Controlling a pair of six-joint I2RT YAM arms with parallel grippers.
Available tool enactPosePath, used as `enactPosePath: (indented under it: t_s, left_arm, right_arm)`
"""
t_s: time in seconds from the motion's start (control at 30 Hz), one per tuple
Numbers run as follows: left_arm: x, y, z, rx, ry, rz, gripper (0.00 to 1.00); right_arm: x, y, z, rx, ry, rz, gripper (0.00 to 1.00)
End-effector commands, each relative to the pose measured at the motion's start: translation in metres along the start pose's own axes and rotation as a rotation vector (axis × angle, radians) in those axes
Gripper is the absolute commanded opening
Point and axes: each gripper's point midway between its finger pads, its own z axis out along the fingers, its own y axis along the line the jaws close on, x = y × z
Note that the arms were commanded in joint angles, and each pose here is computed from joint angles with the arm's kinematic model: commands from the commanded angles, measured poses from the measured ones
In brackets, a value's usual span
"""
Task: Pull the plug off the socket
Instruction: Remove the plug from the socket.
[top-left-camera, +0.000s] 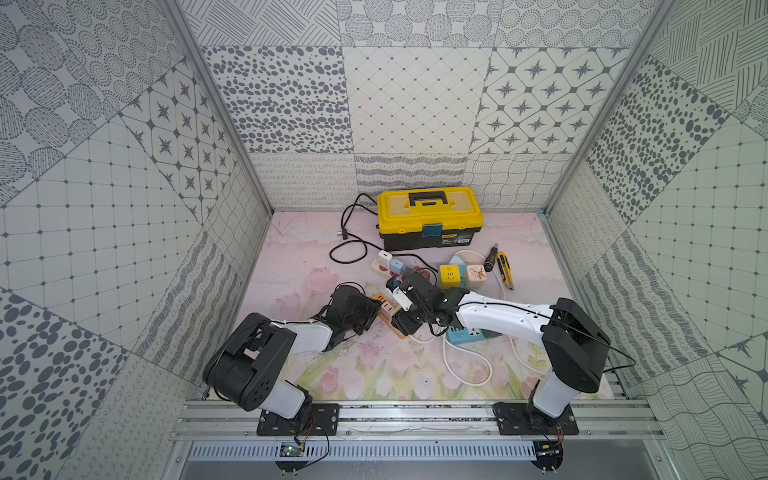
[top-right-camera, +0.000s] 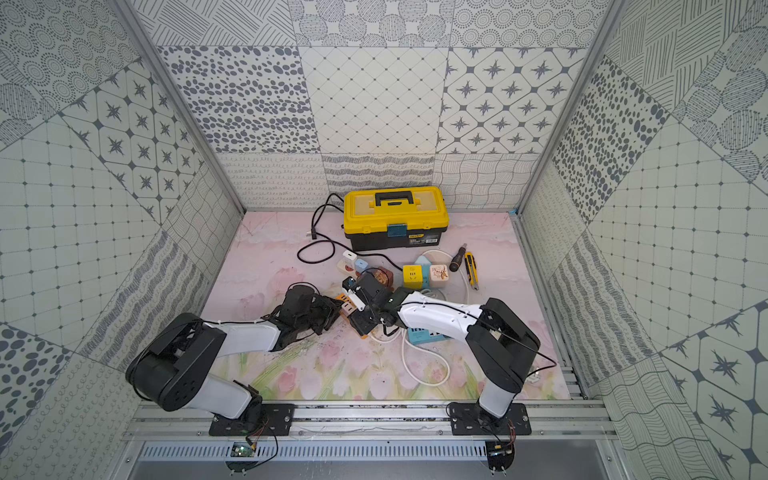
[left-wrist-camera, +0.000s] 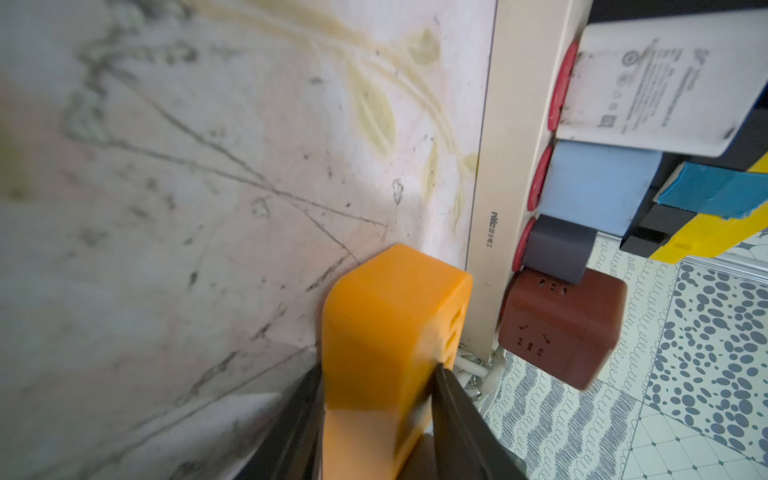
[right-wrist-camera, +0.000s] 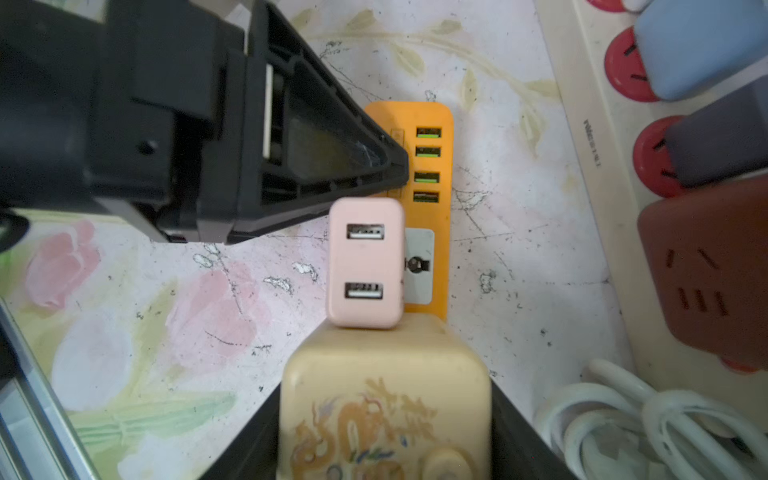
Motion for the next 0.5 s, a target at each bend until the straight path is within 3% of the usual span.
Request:
enactPosePath:
  t_s: [0.0,0.1,0.23,0.47]
  left_arm:
    - [0.001,0.092,-0.016,-0.363,-0.056,-0.093,0.4]
    - [0.0,0.096,-0.018,-0.384,-0.064,-0.093,0.4]
    - [-0.001,0.1,-0.018,-0.408,-0.068,-0.096,0.39]
    - [-0.001,0.107,-0.02,-0.473,-0.064,-0.097,0.39]
  right_arm:
    - [-0.009,-0.002,-0.002,-0.05,0.0,0.108,0.49]
    - [-0.006,-0.013,-0.006,-0.083,-0.02,0.169,0.48]
    - [0.0,-0.001,-0.009,-0.086,-0.03,0.102,0.48]
    - [-0.009,0.017,-0.005,0.151,-0.018,-0.042,0.48]
